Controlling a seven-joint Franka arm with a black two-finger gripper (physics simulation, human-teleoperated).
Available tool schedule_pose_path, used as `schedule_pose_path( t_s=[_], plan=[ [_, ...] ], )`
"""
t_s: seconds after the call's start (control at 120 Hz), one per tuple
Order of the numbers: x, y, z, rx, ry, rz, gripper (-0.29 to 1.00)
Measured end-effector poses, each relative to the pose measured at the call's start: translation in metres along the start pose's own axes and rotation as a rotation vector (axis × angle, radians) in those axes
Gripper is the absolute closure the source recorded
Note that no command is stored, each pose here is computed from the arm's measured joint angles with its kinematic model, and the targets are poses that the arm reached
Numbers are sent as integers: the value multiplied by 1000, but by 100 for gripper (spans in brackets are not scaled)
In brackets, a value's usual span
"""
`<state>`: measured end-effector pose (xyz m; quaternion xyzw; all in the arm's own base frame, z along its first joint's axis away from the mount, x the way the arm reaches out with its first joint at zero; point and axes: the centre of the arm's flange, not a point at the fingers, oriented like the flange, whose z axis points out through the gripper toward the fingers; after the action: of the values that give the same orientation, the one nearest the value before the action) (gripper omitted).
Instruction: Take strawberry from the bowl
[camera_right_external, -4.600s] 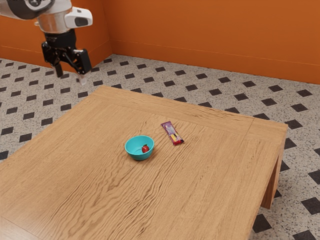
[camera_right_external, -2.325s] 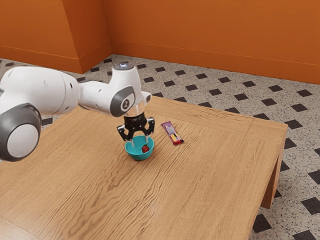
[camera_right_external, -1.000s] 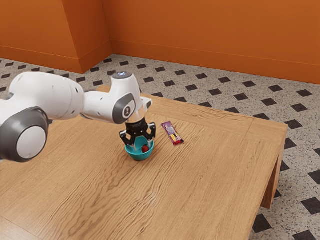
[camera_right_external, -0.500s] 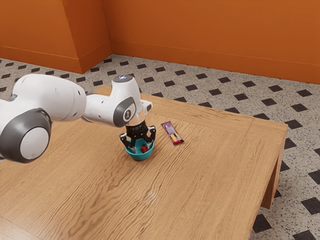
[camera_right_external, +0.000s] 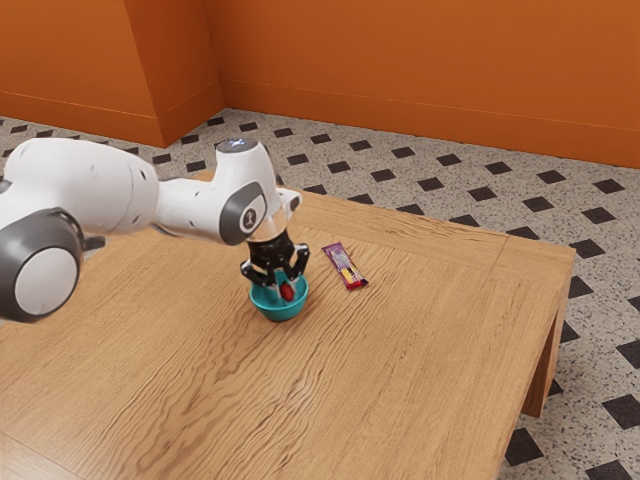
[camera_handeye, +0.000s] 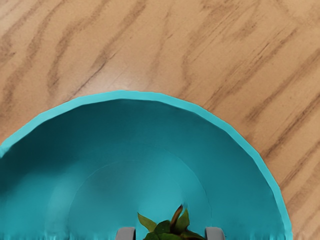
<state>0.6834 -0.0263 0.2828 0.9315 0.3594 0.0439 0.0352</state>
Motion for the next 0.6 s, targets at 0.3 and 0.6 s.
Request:
schedule_pose_path(
  t_s=[0.3,0.6],
  plan=[
    [-114,-24,-40,20,-87,72,69],
    [-162,-31,-3,90,-164,105,68]
  ],
)
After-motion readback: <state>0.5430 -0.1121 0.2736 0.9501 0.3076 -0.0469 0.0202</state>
